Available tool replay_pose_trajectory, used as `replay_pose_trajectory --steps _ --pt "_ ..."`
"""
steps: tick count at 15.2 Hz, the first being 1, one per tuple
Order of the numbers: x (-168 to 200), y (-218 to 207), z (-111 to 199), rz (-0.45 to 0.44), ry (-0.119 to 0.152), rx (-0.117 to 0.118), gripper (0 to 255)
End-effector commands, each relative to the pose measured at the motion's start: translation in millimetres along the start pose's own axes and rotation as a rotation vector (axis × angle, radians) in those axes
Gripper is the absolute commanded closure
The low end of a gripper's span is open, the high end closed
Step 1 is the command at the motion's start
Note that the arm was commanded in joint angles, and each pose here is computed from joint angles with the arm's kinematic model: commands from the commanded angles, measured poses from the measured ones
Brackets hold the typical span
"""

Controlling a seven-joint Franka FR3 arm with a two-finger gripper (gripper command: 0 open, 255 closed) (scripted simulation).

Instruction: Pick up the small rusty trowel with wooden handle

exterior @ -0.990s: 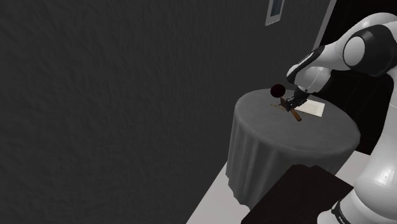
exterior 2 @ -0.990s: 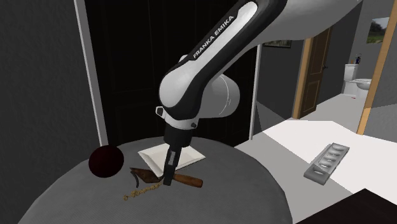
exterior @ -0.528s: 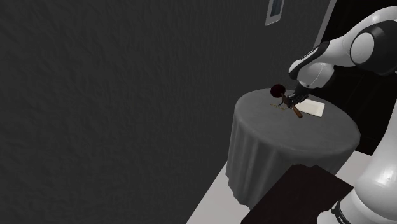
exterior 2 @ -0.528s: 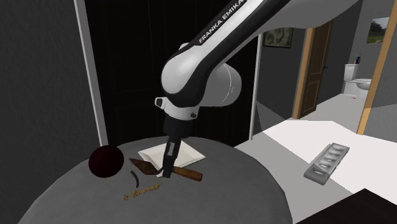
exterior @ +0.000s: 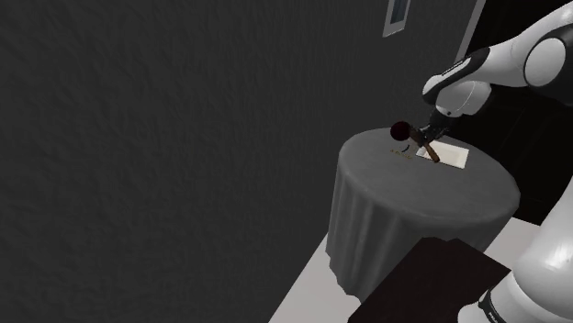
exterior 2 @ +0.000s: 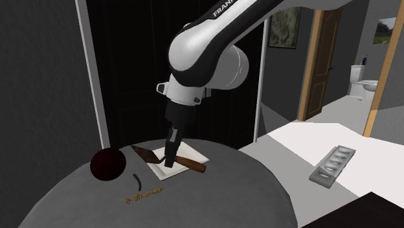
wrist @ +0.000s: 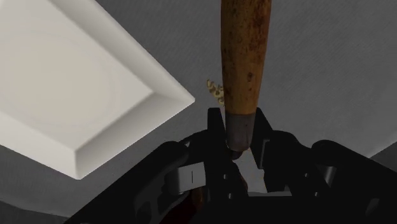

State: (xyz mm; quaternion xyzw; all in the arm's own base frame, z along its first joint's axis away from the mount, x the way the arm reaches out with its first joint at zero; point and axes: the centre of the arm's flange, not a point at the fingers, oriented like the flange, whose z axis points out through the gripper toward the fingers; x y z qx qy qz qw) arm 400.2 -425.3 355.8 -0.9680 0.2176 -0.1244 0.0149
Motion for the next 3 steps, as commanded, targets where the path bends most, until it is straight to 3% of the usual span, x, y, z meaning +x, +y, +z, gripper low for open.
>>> replay_pose_trajectory --steps 1,3 --pt "2.2 -0.5 -10.1 0.000 -0.001 0.000 255" --pt "2.3 -0.5 -10.9 0.000 -0.001 0.000 255"
